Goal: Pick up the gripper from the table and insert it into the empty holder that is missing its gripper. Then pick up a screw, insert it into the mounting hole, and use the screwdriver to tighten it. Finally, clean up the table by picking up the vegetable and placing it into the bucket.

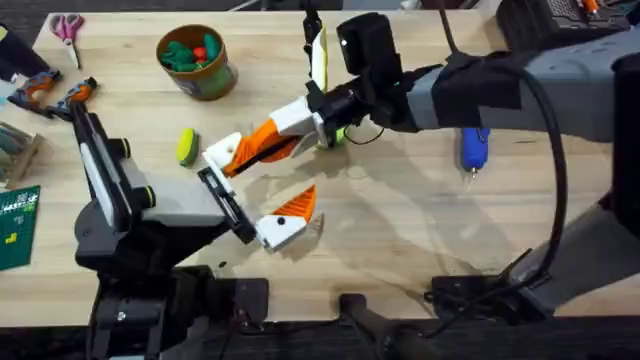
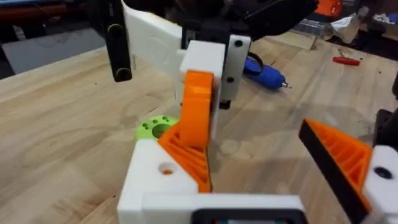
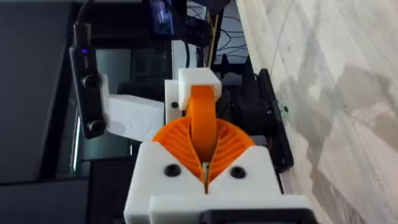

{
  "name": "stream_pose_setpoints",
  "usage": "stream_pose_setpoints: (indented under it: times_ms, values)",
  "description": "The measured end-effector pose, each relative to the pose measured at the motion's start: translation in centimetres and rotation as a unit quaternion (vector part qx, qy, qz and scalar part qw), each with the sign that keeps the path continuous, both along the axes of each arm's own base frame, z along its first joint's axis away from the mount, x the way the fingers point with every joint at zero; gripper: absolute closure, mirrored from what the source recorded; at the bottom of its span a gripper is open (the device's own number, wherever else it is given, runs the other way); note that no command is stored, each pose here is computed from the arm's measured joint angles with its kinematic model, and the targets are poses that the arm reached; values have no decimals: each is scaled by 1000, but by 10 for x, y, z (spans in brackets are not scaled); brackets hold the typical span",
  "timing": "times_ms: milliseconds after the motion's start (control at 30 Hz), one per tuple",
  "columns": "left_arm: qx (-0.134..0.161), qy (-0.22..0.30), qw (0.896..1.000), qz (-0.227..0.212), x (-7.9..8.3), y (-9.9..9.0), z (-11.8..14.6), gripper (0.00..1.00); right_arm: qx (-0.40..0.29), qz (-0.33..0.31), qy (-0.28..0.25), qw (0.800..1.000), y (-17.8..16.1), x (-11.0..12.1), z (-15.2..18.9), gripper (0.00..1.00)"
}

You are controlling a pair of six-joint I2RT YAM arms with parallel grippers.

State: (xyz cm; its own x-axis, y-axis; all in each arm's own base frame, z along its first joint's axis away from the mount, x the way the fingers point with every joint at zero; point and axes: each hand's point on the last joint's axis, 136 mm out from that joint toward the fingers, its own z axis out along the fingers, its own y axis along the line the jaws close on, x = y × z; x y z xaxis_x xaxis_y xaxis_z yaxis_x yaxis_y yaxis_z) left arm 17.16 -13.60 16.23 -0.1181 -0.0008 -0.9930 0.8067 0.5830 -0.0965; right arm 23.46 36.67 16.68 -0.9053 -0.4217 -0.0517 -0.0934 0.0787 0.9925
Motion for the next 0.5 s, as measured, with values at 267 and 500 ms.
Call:
stream_pose_setpoints:
  times_ms: [267, 500]
  values:
    - [-6, 10, 1000, -3, -1, -1, 0, 15, -15, -22, 4, 1000, 3, 6, -3, 993]
    - [-9, 17, 1000, 4, 1, 1, -1, 15, -25, -35, 4, 999, 7, 8, -5, 993]
